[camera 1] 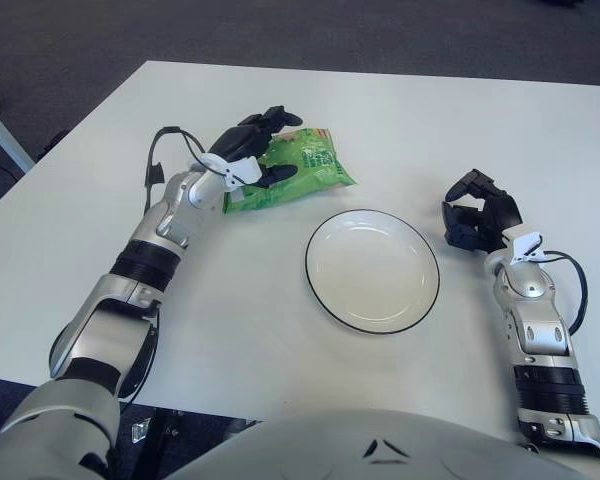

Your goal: Put the snack into the plate.

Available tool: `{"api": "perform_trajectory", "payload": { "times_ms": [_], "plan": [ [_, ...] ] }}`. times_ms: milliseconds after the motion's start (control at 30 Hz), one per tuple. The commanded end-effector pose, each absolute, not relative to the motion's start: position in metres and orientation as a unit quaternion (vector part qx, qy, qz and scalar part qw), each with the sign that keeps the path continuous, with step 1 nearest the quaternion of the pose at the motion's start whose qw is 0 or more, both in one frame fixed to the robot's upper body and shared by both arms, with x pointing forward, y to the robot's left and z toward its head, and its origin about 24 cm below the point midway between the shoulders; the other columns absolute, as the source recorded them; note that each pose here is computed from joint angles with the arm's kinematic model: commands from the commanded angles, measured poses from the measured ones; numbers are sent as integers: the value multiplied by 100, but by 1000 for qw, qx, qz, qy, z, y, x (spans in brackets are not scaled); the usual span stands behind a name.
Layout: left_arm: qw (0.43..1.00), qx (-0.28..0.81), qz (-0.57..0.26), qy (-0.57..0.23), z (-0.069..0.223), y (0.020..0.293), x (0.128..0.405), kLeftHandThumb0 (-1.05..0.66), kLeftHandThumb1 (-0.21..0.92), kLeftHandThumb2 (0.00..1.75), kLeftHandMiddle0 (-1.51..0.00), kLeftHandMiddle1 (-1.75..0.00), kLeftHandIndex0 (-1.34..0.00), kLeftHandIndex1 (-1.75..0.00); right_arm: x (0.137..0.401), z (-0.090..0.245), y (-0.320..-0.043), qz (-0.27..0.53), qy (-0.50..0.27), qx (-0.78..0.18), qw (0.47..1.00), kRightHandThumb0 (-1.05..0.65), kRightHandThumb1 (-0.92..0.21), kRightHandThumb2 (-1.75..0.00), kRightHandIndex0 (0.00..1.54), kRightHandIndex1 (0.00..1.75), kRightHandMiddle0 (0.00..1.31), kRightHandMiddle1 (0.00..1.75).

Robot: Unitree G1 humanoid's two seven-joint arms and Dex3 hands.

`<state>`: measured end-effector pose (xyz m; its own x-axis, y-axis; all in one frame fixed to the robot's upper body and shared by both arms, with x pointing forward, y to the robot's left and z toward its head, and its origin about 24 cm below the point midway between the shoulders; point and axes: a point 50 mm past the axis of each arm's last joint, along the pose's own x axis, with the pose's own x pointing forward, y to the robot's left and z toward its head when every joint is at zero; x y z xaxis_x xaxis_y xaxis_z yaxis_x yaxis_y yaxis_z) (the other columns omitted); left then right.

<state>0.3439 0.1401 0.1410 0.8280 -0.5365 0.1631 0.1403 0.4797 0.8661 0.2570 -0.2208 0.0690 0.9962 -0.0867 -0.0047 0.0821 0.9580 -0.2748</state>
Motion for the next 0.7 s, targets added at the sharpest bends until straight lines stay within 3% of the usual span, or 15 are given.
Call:
{"api": "perform_trajectory", "payload": {
  "times_ms": [0,500,667],
  "plan": [
    [832,473,-206,-205,139,144,342,-96,92,59,-20,-45,0,-84,241,28,-225,-42,114,-134,983,-43,-48,-111,121,175,49,175],
    [799,530,-207,-192,126,140,348,-98,92,60,-14,-39,0,-71,241,27,-225,-43,115,-143,982,-44,-46,-113,120,175,50,175],
    [774,566,-225,-171,118,137,348,-102,92,63,-8,-30,0,-63,240,27,-225,-43,117,-142,982,-44,-46,-113,120,175,50,175]
  ]
}}
